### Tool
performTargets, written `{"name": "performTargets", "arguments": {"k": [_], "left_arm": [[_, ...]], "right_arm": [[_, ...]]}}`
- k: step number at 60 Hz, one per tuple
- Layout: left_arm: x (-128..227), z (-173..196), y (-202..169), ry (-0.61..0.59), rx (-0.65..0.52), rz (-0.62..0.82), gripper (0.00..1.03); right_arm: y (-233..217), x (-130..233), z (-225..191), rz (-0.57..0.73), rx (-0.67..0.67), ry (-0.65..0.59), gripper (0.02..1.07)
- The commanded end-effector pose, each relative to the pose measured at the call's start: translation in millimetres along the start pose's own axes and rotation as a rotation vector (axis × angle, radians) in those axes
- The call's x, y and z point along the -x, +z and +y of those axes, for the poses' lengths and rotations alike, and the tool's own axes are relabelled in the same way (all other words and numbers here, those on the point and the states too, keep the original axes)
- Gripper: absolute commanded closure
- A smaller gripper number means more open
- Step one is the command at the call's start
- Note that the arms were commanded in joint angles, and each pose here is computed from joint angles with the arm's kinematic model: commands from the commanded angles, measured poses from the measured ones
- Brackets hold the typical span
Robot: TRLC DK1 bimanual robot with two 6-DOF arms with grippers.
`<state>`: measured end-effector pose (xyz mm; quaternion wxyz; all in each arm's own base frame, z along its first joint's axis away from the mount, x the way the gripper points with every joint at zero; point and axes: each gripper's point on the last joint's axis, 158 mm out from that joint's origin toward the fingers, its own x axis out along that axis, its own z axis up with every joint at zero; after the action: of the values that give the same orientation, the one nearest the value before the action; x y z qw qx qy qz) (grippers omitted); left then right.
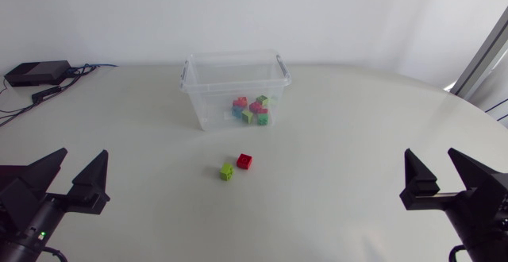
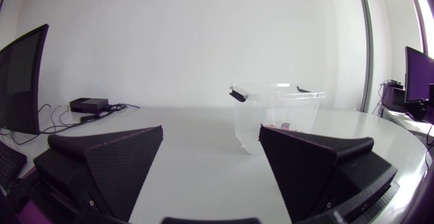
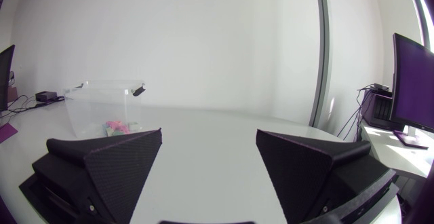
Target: Place the duplo bricks in the container
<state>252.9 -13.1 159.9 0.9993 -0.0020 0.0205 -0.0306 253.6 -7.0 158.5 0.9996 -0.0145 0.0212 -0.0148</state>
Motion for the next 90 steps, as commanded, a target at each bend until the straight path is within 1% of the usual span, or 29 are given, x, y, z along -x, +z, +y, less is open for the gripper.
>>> {"name": "performTargets", "arguments": {"k": [1,25,31,35,40,43,51,57,63,68,72,76,81,83,86,87,90], "left_arm": [[0,-4,-6,-0.017,0.008,0.005,0.04],[0,-5,-2,-0.020,-0.005,-0.014,0.04],[2,-2,12,-0.011,-0.002,-0.038,0.04],[5,-1,24,-0.005,0.005,-0.052,0.04],[9,-4,51,-0.016,0.029,-0.089,0.04],[8,-4,57,-0.019,0.037,-0.085,0.04],[-12,-12,88,-0.046,0.042,0.001,0.04],[-33,-12,93,-0.047,0.046,0.092,0.04],[-62,-19,77,-0.061,0.051,0.254,0.04],[-83,-30,43,-0.085,0.054,0.450,0.04],[-95,-37,20,-0.096,0.047,0.573,0.04],[-103,-51,-7,-0.131,0.026,0.675,0.04],[-110,-63,-30,-0.162,0.004,0.757,0.04],[-111,-74,-39,-0.190,-0.009,0.791,0.04],[-113,-82,-48,-0.219,-0.047,0.836,0.04],[-113,-87,-57,-0.242,-0.086,0.882,0.04],[-112,-101,-74,-0.282,-0.128,0.964,0.04]], "right_arm": [[-10,-1,3,0.018,-0.003,0.013,0.07],[-10,-1,4,0.018,0.002,0.018,0.07],[-6,0,14,0.009,0.004,0.056,0.07],[0,1,14,0.007,0.003,0.057,0.07],[18,1,14,0.006,0.003,0.051,0.07],[23,-1,13,0.018,0.005,0.050,0.07],[40,-22,12,0.126,0.010,0.042,0.07],[49,-41,16,0.183,0.013,0.056,0.07],[50,-63,19,0.251,0.009,0.063,0.07],[44,-78,24,0.311,-0.016,0.070,0.07],[38,-88,31,0.352,-0.039,0.087,0.07],[27,-94,43,0.412,-0.051,0.113,0.07],[14,-100,55,0.468,-0.057,0.137,0.07],[7,-102,59,0.500,-0.061,0.144,0.07],[0,-104,65,0.529,-0.062,0.154,0.07],[-5,-106,70,0.550,-0.060,0.165,0.07],[-13,-109,78,0.586,-0.060,0.182,0.07]]}}
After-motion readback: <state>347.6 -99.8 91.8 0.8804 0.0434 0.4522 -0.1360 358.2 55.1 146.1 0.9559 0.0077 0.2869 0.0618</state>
